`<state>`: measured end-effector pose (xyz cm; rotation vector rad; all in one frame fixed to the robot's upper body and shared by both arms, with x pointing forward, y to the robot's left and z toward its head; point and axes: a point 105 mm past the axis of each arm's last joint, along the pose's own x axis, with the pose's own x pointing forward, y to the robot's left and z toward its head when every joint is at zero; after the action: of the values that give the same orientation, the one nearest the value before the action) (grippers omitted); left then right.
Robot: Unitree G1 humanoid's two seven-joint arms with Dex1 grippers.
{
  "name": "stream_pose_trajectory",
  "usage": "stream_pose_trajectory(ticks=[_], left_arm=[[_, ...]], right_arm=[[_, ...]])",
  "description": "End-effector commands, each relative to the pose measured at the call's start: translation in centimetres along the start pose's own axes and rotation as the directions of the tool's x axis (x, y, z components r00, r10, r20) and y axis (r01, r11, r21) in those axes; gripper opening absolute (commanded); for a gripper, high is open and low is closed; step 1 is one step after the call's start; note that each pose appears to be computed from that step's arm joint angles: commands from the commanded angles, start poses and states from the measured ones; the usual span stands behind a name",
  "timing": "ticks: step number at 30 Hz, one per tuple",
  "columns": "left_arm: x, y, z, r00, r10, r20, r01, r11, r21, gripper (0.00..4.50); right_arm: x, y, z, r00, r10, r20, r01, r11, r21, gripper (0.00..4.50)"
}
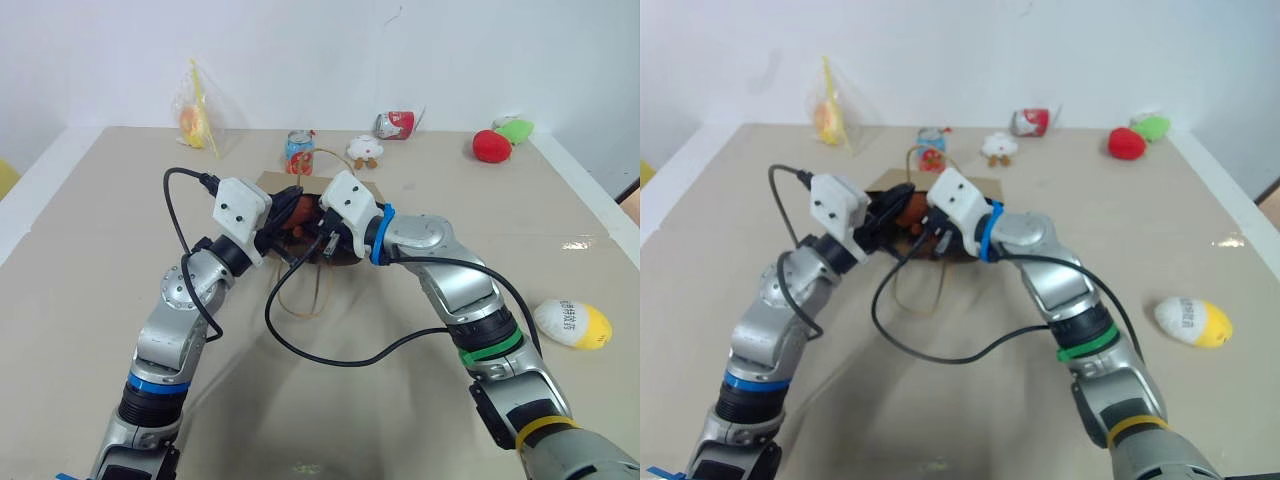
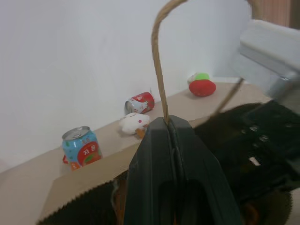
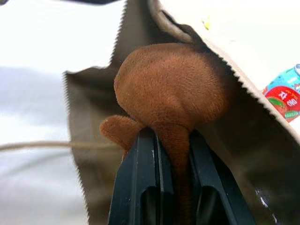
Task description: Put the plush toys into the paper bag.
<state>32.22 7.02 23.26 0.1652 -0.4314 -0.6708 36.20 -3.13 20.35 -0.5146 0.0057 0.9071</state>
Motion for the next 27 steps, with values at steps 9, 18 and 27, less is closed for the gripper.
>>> stream_pose_trajectory(ticks=[9, 18, 27], left_arm=[[0.2, -1.2, 2.3, 0.997, -0.031, 0.072, 0.031, 1.0, 0.001, 0.0], [0.4, -1.7, 1.8, 0.997, -0.04, 0.066, 0.042, 0.999, -0.024, 0.0], [1.0, -0.3, 1.2, 0.999, 0.005, 0.051, -0.003, 0.999, -0.04, 0.0]], right_arm=[[1.2, -0.9, 2.2, 0.992, -0.086, 0.095, 0.087, 0.996, -0.005, 0.11], [2.1, -0.5, 2.6, 0.989, -0.069, 0.128, 0.066, 0.997, 0.031, 0.11], [-0.7, 0.6, 2.3, 0.991, 0.029, 0.128, -0.034, 0.999, 0.033, 2.99]])
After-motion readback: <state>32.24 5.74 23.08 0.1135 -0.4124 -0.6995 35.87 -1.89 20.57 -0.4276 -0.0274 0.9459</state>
